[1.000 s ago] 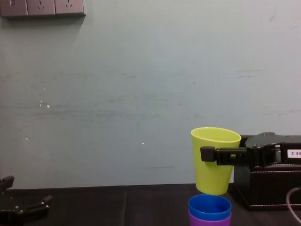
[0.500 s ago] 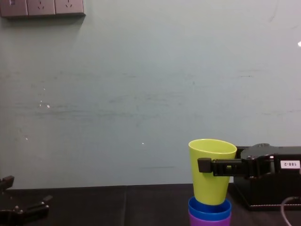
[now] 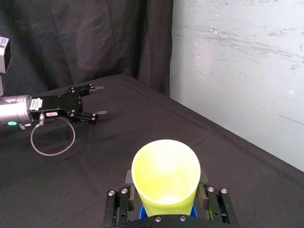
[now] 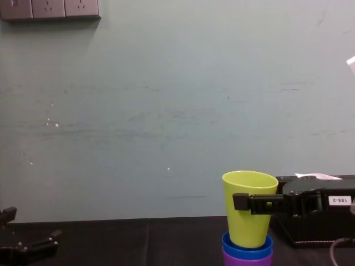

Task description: Stack the three plastic cups sequentially using one hand.

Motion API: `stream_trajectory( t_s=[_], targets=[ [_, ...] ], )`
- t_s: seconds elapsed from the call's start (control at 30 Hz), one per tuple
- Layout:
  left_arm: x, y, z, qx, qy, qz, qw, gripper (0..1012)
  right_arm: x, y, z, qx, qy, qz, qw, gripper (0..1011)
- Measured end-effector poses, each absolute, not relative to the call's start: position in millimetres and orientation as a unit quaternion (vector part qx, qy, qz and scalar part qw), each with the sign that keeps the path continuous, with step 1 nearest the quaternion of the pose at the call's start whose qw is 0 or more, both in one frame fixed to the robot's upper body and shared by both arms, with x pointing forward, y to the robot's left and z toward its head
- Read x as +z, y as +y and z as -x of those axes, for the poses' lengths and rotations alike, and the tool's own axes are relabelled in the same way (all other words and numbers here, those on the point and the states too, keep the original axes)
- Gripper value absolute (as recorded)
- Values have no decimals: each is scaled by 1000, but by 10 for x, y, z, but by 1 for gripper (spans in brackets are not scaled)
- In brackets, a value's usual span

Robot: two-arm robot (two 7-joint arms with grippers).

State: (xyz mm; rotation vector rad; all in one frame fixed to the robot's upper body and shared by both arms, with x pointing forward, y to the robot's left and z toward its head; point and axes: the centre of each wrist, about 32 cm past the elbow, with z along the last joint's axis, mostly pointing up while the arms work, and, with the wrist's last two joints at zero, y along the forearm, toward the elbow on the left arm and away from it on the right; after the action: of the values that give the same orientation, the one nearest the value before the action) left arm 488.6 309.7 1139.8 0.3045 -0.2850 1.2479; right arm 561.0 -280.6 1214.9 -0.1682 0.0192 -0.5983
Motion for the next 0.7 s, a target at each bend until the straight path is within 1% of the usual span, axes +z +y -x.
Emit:
stream_trajectory(
  t_s=[0.3, 0.7],
  targets=[
    [11398, 3097, -4886, 580, -132, -141, 791, 1010, 12082, -2794, -5620, -295, 14, 89, 951, 744],
    [11398, 3097, -4886, 580, -132, -141, 791, 1010, 12040, -2792, -5624, -294, 14, 92, 951, 743]
  ],
)
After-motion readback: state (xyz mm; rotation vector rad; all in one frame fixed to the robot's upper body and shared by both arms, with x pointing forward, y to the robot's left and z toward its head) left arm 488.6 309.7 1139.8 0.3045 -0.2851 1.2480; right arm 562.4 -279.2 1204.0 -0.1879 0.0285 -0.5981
